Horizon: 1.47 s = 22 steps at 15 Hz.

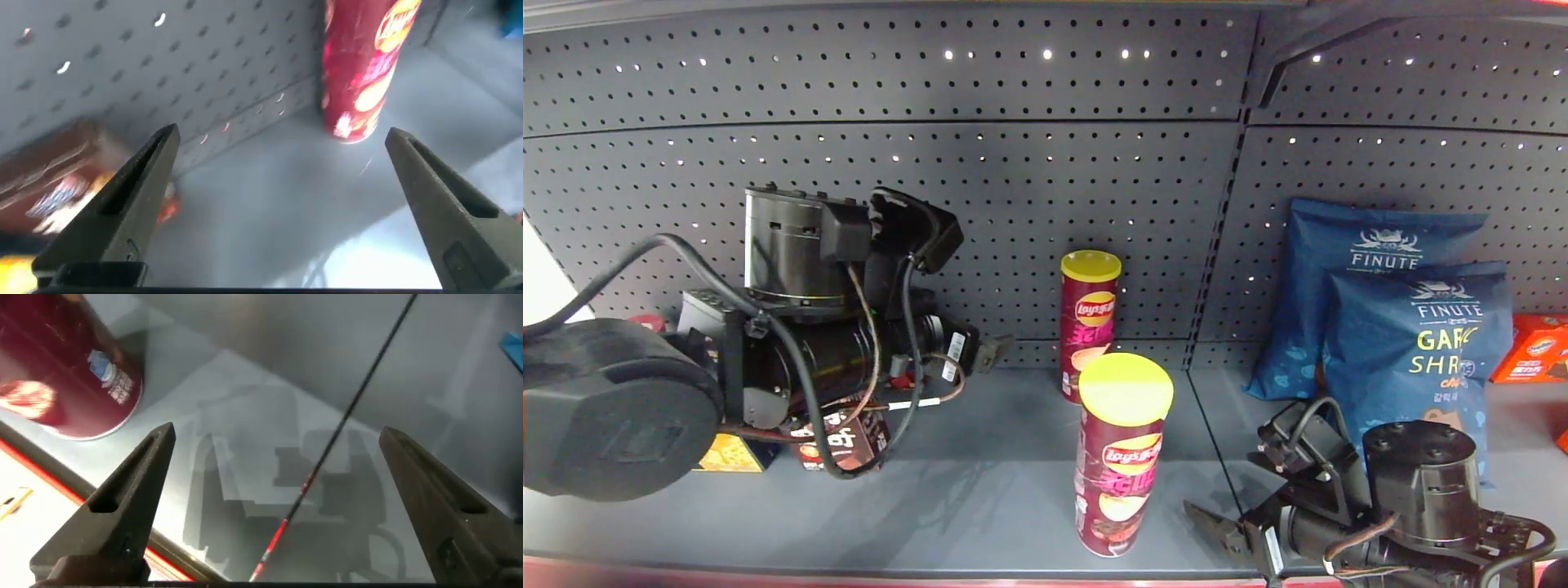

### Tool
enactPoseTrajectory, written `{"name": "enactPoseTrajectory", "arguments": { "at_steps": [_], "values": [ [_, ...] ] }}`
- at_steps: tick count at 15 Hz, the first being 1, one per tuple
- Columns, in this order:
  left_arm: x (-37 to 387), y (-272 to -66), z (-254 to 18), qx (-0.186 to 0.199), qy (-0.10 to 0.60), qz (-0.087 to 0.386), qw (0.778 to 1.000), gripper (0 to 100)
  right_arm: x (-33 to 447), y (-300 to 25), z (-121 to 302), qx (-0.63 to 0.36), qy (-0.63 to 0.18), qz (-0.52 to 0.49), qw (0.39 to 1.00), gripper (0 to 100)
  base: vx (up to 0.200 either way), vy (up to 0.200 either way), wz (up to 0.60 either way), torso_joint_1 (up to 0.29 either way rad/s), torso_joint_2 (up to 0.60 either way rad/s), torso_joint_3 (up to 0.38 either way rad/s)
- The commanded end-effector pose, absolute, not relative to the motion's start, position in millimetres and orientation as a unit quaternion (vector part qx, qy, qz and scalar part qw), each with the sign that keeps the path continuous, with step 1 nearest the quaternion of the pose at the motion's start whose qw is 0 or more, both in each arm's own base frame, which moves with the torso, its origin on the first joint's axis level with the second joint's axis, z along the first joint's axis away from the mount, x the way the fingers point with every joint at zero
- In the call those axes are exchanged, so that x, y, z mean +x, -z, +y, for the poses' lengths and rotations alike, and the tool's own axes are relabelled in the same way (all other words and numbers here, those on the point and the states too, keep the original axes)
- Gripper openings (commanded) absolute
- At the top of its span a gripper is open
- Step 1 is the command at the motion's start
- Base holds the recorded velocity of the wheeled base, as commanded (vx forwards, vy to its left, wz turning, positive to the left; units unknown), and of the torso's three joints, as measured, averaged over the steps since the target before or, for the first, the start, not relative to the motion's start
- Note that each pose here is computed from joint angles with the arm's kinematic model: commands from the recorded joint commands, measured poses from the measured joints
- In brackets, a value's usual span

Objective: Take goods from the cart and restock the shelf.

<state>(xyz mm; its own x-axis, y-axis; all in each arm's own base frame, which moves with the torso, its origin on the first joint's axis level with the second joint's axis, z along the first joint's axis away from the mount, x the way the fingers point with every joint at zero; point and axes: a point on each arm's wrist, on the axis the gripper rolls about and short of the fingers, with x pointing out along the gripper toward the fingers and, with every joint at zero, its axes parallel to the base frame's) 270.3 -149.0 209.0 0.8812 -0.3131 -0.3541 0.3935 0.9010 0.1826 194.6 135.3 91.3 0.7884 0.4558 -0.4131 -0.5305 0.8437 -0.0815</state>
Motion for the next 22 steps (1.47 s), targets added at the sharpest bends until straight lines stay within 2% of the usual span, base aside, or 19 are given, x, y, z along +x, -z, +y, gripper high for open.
{"name": "enactPoseTrajectory", "arguments": {
  "at_steps": [1, 6, 22],
  "values": [
    [251.7, -230.7, -138.2, 0.126, 0.161, 0.138, 0.969, 100, 192.2, -91.5, 141.1, -0.099, -0.274, 0.19, 0.937, 100, 0.0, 0.0, 0.0, 0.0, 0.0, 0.0],
    [245.3, -227.8, -134.1, 0.127, 0.161, 0.142, 0.968, 100, 201.3, -89.2, 166.8, -0.105, -0.292, 0.182, 0.933, 100, 0.0, 0.0, 0.0, 0.0, 0.0, 0.0],
    [243.3, -221.9, -132.5, 0.131, 0.162, 0.152, 0.966, 100, 193.3, -84.6, 185.2, -0.112, -0.324, 0.184, 0.921, 100, 0.0, 0.0, 0.0, 0.0, 0.0, 0.0]
  ]
}}
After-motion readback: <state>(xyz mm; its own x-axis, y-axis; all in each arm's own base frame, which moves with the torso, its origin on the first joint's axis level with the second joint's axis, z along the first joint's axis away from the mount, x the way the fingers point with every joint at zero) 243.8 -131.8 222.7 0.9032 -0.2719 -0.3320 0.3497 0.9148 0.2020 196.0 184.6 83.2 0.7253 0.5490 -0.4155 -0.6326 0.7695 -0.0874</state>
